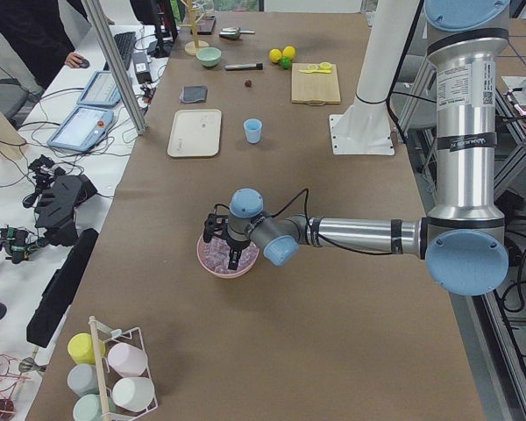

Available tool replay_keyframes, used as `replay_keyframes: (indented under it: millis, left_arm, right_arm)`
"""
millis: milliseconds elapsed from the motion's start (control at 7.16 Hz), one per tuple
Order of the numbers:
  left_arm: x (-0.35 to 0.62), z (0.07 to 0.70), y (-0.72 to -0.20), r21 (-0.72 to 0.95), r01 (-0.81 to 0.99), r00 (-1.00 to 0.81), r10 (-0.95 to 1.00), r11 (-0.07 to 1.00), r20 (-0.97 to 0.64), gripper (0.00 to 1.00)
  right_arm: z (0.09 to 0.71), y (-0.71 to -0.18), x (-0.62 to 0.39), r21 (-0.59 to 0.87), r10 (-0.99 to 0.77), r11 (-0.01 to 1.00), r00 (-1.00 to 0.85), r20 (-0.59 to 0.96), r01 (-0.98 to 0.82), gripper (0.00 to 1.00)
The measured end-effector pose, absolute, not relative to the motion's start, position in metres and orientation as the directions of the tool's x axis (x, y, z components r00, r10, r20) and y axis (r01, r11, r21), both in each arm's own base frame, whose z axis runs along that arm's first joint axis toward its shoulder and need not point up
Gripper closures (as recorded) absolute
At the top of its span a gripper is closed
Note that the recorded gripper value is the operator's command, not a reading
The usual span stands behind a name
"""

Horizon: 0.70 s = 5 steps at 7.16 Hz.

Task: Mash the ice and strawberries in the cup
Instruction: 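Lower the left gripper into the ice and grasp another cube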

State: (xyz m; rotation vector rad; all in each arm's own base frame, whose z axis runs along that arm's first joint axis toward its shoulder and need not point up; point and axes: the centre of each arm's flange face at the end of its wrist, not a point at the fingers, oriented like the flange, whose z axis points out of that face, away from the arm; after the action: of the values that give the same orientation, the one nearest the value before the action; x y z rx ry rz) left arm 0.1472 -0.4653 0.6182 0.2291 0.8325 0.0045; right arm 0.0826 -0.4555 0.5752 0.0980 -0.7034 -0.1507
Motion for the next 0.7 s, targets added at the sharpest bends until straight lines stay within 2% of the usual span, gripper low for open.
replay_keyframes:
  millis: [140,698]
  left_arm:
    - [0.1463,0.6195,-0.4633,0.201,0.085,0.675,0.092,0.976,-0.732,0.45]
    - [0.1465,0.6172,-0.4629,0.208,0.086,0.672,0.097,0.974,-0.734,0.45]
  right_arm:
    - [0.5755,-0.4554,0.0828,0.139,-0.170,0.985,0.753,0.635,0.105,0.00]
    - [0.5753,-0.4553,0.0832,0.139,-0.170,0.985,0.755,0.633,0.105,0.00]
